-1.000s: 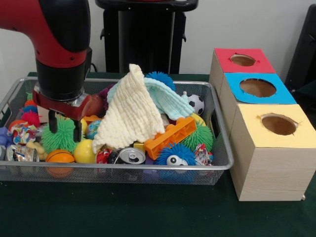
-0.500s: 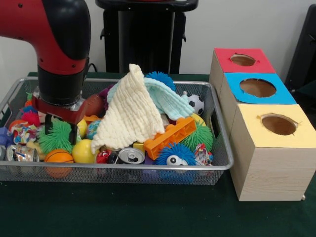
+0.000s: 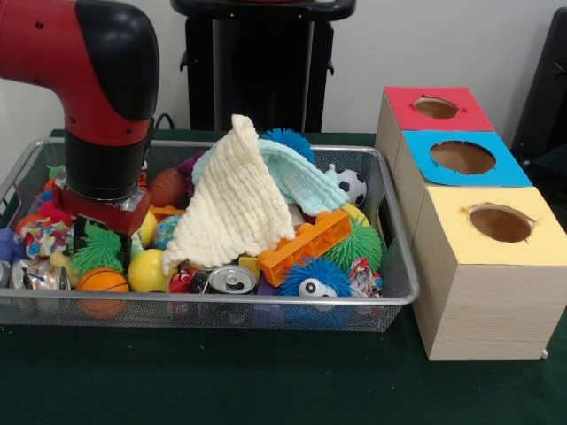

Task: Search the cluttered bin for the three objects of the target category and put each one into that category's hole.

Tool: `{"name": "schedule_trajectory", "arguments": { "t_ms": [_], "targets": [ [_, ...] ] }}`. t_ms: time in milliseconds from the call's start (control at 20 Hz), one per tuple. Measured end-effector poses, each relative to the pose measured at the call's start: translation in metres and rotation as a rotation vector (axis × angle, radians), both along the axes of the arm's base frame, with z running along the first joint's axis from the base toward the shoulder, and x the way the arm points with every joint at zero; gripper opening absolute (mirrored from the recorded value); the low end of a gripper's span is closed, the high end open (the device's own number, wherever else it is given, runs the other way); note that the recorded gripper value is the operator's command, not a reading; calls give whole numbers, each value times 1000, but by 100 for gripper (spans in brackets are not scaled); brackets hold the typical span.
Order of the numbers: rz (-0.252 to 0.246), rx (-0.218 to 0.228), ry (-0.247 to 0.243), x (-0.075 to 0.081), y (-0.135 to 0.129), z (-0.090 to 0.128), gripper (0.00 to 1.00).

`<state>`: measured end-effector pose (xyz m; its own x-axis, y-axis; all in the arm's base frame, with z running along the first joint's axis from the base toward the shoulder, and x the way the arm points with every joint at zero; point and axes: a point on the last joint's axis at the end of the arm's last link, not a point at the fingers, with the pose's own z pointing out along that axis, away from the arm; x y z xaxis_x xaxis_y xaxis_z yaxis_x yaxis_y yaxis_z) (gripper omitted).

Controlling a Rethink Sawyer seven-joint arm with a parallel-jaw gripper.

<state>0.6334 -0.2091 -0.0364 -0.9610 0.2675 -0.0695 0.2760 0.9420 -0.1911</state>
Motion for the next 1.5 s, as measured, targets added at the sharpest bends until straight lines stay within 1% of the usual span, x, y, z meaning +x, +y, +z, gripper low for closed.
{"name": "schedule_trajectory", "arguments": {
  "t_ms": [150,350,400,550,650,950,1150,1250,1350,1500],
  "targets": [
    [1,4,-11,-1,0,-6,100],
    [-16,15,-13,-3,-7,-12,100],
    [-22,19,-14,-3,-9,-13,0],
    [-46,31,-27,1,-14,-10,0],
    [-55,35,-25,2,-13,-7,0],
    [-87,56,9,2,-9,-4,0],
    [-110,73,42,1,-3,6,0],
    [-114,76,49,1,-1,9,0],
    [-112,77,55,1,3,18,0],
    [-101,74,56,0,12,27,0]
  ]
}}
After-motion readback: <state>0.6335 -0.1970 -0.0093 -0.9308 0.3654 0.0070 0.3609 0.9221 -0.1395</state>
